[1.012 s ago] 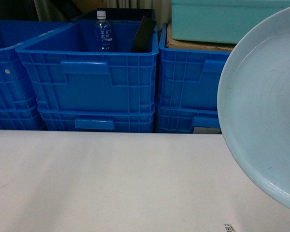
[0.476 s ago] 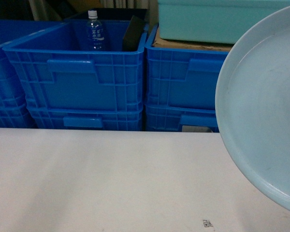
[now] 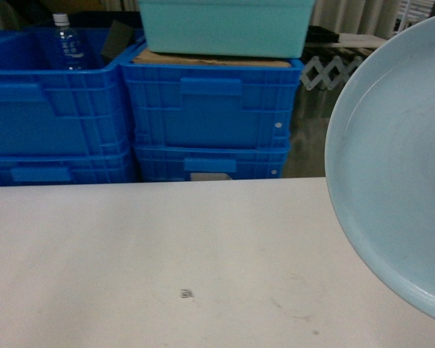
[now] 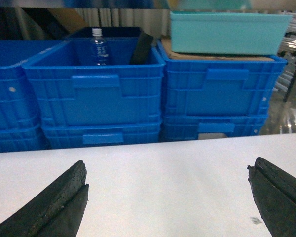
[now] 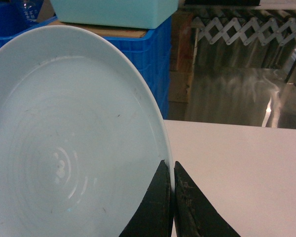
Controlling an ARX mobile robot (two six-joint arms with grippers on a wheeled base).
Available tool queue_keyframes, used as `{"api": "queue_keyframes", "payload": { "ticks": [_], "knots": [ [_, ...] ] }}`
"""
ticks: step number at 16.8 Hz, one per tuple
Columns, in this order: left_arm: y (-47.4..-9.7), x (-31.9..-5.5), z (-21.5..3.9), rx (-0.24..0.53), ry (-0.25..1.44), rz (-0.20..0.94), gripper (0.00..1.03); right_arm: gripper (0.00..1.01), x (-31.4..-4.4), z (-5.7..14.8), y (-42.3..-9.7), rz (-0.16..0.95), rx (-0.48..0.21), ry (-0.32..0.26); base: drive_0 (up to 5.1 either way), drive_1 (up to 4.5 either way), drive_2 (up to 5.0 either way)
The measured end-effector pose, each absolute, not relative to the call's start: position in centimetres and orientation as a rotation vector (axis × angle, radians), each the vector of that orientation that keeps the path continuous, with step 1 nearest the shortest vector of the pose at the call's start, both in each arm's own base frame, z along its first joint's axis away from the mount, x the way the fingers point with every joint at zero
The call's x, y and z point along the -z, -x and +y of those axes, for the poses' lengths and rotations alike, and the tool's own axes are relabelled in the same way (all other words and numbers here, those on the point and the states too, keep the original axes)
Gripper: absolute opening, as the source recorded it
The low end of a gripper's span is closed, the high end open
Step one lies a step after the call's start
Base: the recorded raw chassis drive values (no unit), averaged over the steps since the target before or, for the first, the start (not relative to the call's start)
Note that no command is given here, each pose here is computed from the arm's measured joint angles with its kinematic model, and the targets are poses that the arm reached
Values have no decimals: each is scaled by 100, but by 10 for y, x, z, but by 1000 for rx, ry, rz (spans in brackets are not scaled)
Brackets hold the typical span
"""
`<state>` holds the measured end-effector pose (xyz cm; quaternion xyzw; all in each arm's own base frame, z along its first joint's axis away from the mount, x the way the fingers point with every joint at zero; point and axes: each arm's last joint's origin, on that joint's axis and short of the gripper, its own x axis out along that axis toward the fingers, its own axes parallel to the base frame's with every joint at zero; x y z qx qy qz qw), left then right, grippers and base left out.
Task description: Place blue tray on left shelf second layer neatly
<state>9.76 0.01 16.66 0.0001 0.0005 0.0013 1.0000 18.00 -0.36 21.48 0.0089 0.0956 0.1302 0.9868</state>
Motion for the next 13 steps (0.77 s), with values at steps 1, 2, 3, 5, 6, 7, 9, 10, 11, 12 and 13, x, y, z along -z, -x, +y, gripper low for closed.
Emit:
{"api": "queue_keyframes", "payload": {
  "ticks": [1,2,3,5,6,7,9,10,11,12,13],
  "knots": [
    [-98,-166,0,-1,0,6,98,2,-215,-4,-180,185,-262,-16,353,-472,-287],
    [-98,-166,0,-1,-1,3,98,2,-215,-3,-180,193,-262,-18,348,-478,-290],
    [-98,-166,0,-2,0,2,98,2,-215,-4,-180,191,-262,-18,339,-487,-299],
    [-98,-166,0,-2,-1,6,98,2,-214,-4,-180,195,-262,-19,341,-482,-299],
    [-98,-166,0,-2,-1,2,98,2,-214,-4,-180,194,-261,-19,333,-487,-311],
    [-98,-166,0,-1,0,4,98,2,-215,-4,-180,191,-261,-18,335,-402,-402],
    [-98,-166,0,-3,0,2,98,2,-215,-4,-180,191,-262,-18,344,-397,-397],
    [-98,-166,0,-1,-1,4,98,2,-215,-4,-180,191,-262,-18,356,-390,-390],
    [-98,-166,0,-2,-1,4,98,2,-215,-4,-180,189,-261,-18,348,-398,-398],
    [-98,-167,0,-2,0,0,98,2,-215,-4,-180,191,-261,-18,327,-418,-418],
    [-98,-166,0,-2,0,5,98,2,-215,-3,-180,190,-262,-18,319,-426,-426]
  ]
}}
